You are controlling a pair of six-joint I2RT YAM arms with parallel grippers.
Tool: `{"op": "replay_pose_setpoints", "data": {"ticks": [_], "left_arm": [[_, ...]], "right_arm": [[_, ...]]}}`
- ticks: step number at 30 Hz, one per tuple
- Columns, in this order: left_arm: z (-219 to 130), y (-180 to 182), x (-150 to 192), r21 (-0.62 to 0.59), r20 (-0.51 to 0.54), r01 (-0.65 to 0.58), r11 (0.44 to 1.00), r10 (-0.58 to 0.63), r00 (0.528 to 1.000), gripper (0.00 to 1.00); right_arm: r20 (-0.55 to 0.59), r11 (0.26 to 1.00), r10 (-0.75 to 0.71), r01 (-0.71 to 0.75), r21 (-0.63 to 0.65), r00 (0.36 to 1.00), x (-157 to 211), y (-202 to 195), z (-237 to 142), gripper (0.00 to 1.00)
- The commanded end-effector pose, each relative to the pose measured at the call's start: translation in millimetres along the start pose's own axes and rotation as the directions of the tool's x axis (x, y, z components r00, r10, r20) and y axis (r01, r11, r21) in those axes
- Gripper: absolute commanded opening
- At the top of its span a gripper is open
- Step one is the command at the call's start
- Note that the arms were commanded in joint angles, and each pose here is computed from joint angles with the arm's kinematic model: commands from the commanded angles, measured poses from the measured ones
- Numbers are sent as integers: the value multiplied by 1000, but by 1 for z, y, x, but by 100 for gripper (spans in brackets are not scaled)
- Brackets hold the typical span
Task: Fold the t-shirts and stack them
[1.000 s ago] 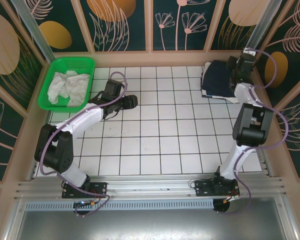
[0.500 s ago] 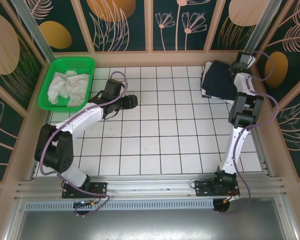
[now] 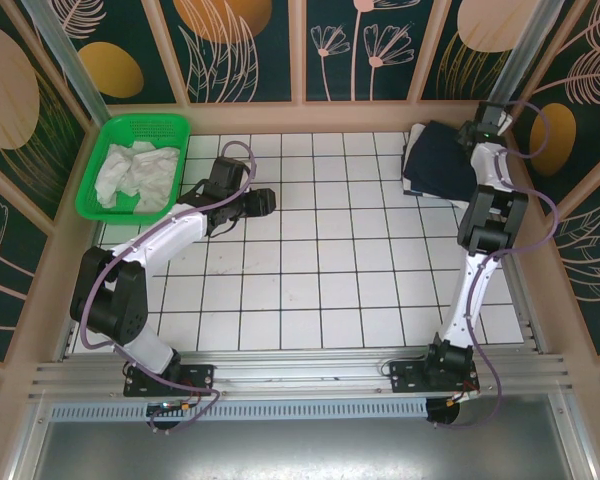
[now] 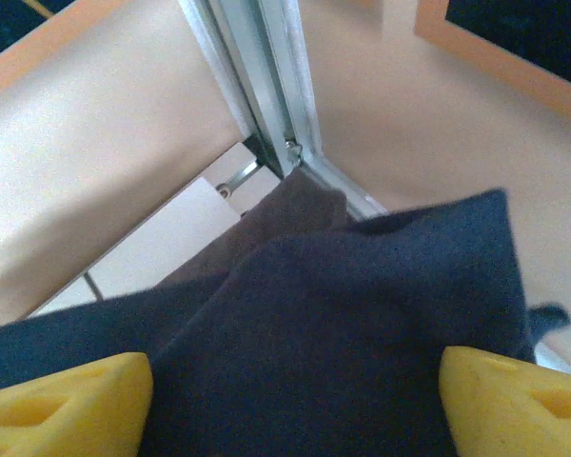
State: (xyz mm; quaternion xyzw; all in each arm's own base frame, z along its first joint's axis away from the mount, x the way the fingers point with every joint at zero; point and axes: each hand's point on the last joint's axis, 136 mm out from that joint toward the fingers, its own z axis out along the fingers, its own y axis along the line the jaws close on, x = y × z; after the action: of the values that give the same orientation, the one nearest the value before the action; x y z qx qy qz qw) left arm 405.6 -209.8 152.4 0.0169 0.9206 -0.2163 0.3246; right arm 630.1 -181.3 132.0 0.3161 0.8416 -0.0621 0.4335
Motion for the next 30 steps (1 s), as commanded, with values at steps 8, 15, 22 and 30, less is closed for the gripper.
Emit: {"op": "replay_pose_setpoints", "data": {"ticks": [8, 15, 22, 30], "left_arm": [[-8, -1, -15, 0, 55, -4, 1000, 4, 998, 65], [-14, 2, -14, -17, 69, -20, 1000, 21, 997, 68], [-16, 10, -10, -57, 60, -37, 998, 40, 997, 69], [-18, 6, -11, -36, 73, -23, 999, 26, 997, 69]], "right_arm": [[174, 998, -57, 59, -5, 983, -28, 34, -80, 84], [97, 993, -108, 112, -40, 989, 9, 47, -54, 84], [41, 991, -125, 123, 52, 991, 21, 3, -36, 84], [233, 970, -197, 224, -96, 952, -9, 41, -105, 88]]}}
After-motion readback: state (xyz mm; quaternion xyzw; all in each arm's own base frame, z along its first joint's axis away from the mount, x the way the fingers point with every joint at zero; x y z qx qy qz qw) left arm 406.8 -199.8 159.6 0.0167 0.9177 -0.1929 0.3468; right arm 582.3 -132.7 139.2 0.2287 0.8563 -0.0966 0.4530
